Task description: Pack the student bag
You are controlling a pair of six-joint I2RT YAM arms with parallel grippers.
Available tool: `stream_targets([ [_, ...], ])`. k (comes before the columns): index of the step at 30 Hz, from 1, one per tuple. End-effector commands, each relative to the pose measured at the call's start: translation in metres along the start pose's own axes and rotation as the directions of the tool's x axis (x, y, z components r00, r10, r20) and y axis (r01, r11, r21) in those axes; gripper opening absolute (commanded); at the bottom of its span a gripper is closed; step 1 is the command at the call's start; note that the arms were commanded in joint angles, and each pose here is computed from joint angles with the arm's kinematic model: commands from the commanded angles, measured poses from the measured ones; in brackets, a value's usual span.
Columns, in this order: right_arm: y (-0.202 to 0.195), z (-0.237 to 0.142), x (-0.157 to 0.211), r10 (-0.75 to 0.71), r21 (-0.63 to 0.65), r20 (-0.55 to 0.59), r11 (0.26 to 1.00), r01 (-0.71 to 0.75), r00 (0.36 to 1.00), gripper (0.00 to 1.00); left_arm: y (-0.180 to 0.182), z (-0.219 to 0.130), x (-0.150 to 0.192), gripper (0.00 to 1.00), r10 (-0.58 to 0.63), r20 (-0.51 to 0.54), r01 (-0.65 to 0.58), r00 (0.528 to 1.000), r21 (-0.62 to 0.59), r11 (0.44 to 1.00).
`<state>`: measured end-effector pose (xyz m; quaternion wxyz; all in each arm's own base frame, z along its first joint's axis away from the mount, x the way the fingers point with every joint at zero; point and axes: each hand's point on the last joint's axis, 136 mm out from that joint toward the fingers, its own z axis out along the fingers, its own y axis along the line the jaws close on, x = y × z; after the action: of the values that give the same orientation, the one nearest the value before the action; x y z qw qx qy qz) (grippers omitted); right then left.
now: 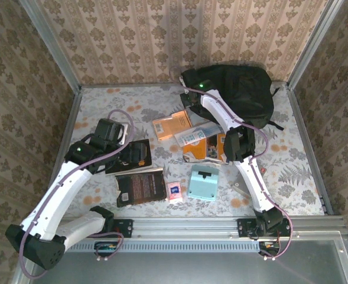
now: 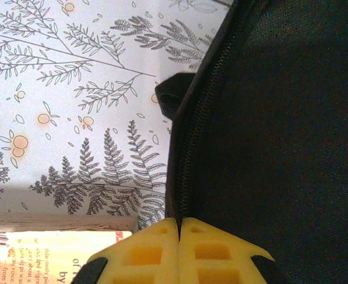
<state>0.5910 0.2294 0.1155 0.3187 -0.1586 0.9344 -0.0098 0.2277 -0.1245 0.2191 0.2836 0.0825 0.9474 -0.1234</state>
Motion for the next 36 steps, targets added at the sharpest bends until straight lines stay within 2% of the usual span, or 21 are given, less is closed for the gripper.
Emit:
stream_targets([
  [1,-0.033,-0.079,-0.056,-0.026,0.097,0.168,0.995,0.010,0.985,0.00,0.030,-0.017,-0.005,1.00,0.011,0.035,-0.005,0.999,-0.163,0.987],
  [4,-0.039,-0.107,-0.071,-0.045,0.108,0.223,0.994,0.021,0.974,0.00,0.036,-0.030,-0.010,1.00,0.021,0.063,-0.009,0.998,-0.190,0.982],
  [7,-0.032,-0.137,-0.079,-0.070,0.055,0.257,0.997,0.058,0.964,0.00,0.034,-0.038,-0.014,1.00,0.014,0.093,0.003,0.996,-0.177,0.984],
  [13,0.011,-0.193,-0.072,-0.147,-0.081,0.300,0.980,0.179,0.942,0.00,0.037,-0.047,-0.020,1.00,-0.043,0.138,0.065,0.990,-0.160,0.985],
  [16,0.043,-0.216,-0.052,-0.171,-0.164,0.309,0.959,0.230,0.936,0.00,0.044,-0.052,-0.022,1.00,-0.092,0.155,0.117,0.984,-0.162,0.980],
  [20,0.081,-0.233,-0.010,-0.140,-0.241,0.314,0.945,0.221,0.939,0.00,0.044,-0.061,-0.026,1.00,-0.138,0.187,0.163,0.973,-0.124,0.979],
  [24,0.121,-0.227,0.042,-0.040,-0.386,0.255,0.912,0.140,0.966,0.00,0.041,-0.067,-0.029,1.00,-0.169,0.203,0.188,0.964,-0.080,0.979],
  [26,0.141,-0.214,0.072,-0.028,-0.411,0.207,0.904,0.114,0.978,0.00,0.039,-0.066,-0.030,1.00,-0.176,0.200,0.193,0.964,-0.069,0.979],
  [27,0.154,-0.207,0.087,-0.027,-0.443,0.180,0.890,0.105,0.983,0.02,0.040,-0.064,-0.030,1.00,-0.181,0.197,0.199,0.964,-0.071,0.978],
  [28,0.164,-0.201,0.101,-0.027,-0.478,0.149,0.873,0.096,0.988,0.15,0.040,-0.062,-0.029,1.00,-0.188,0.192,0.204,0.963,-0.070,0.976],
  [29,0.173,-0.196,0.112,-0.022,-0.507,0.119,0.858,0.080,0.993,0.36,0.040,-0.058,-0.028,1.00,-0.193,0.183,0.209,0.964,-0.067,0.976],
  [30,0.177,-0.194,0.119,-0.014,-0.527,0.097,0.848,0.064,0.995,0.51,0.040,-0.054,-0.027,1.00,-0.202,0.173,0.216,0.964,-0.063,0.974],
  [31,0.178,-0.196,0.122,-0.007,-0.539,0.096,0.840,0.058,0.995,0.60,0.039,-0.050,-0.026,1.00,-0.211,0.162,0.222,0.964,-0.057,0.973],
  [34,0.157,-0.215,0.109,0.055,-0.514,0.147,0.857,0.029,0.988,0.70,0.035,-0.036,-0.022,1.00,-0.224,0.122,0.230,0.967,-0.035,0.973],
  [36,0.129,-0.225,0.096,0.162,-0.479,0.168,0.876,-0.063,0.972,0.71,0.030,-0.025,-0.021,1.00,-0.227,0.083,0.229,0.970,-0.008,0.973],
])
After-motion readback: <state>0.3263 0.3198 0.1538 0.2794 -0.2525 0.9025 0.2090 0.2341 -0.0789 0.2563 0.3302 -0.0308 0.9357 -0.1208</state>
